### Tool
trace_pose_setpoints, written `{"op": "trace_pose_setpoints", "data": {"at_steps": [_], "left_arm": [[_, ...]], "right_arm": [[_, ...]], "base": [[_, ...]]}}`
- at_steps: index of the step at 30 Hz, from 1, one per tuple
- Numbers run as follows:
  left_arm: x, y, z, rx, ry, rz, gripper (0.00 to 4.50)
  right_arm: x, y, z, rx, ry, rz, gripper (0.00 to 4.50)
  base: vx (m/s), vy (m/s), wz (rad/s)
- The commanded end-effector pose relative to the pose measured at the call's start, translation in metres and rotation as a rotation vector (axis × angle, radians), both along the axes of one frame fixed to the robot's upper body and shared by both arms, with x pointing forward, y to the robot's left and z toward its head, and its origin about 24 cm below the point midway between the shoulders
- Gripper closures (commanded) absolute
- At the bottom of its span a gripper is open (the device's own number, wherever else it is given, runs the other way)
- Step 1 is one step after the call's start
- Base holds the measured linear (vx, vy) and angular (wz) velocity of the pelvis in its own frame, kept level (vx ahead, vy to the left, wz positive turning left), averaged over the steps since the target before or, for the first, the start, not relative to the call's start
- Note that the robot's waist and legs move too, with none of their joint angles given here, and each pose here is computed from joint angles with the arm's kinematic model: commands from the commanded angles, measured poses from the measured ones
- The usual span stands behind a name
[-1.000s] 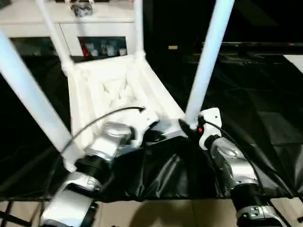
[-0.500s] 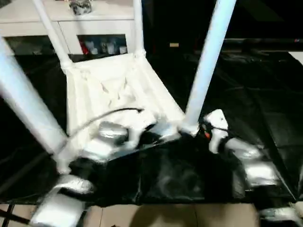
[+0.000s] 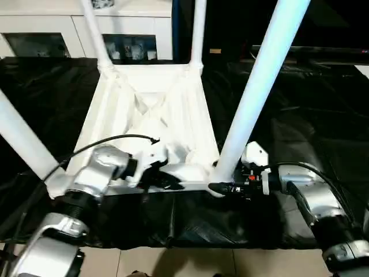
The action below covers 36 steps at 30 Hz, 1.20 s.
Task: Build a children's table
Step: Rotate leg to tighten
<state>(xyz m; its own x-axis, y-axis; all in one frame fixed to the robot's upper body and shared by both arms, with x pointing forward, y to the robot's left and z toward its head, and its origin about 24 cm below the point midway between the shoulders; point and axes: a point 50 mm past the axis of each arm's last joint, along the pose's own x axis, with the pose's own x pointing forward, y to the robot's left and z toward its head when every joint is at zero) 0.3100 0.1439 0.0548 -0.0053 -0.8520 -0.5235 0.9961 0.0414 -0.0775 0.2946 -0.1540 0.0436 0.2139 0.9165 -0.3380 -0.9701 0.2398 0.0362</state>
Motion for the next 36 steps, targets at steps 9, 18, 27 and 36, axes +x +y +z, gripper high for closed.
{"op": "trace_pose_setpoints", "data": {"at_steps": [9,18,27,36], "left_arm": [[0.005,-0.016,-0.002,-0.076,0.0,0.057,4.5],[0.009,-0.084,-0.02,-0.132,-0.032,0.33,4.5],[0.0,-0.107,-0.022,-0.151,-0.032,0.317,4.5],[0.003,-0.071,-0.015,-0.136,-0.049,0.223,4.5]], "right_arm": [[-0.008,0.018,-0.012,0.093,0.061,-0.066,1.78],[0.006,0.053,-0.031,0.061,0.027,-0.567,1.78],[0.011,0.075,-0.021,0.155,-0.035,-0.752,1.22],[0.003,0.036,-0.017,0.092,-0.079,-0.473,0.57]], "base": [[0.0,0.0,0.0],[0.0,0.0,0.0],[0.0,0.0,0.0],[0.0,0.0,0.0]]}}
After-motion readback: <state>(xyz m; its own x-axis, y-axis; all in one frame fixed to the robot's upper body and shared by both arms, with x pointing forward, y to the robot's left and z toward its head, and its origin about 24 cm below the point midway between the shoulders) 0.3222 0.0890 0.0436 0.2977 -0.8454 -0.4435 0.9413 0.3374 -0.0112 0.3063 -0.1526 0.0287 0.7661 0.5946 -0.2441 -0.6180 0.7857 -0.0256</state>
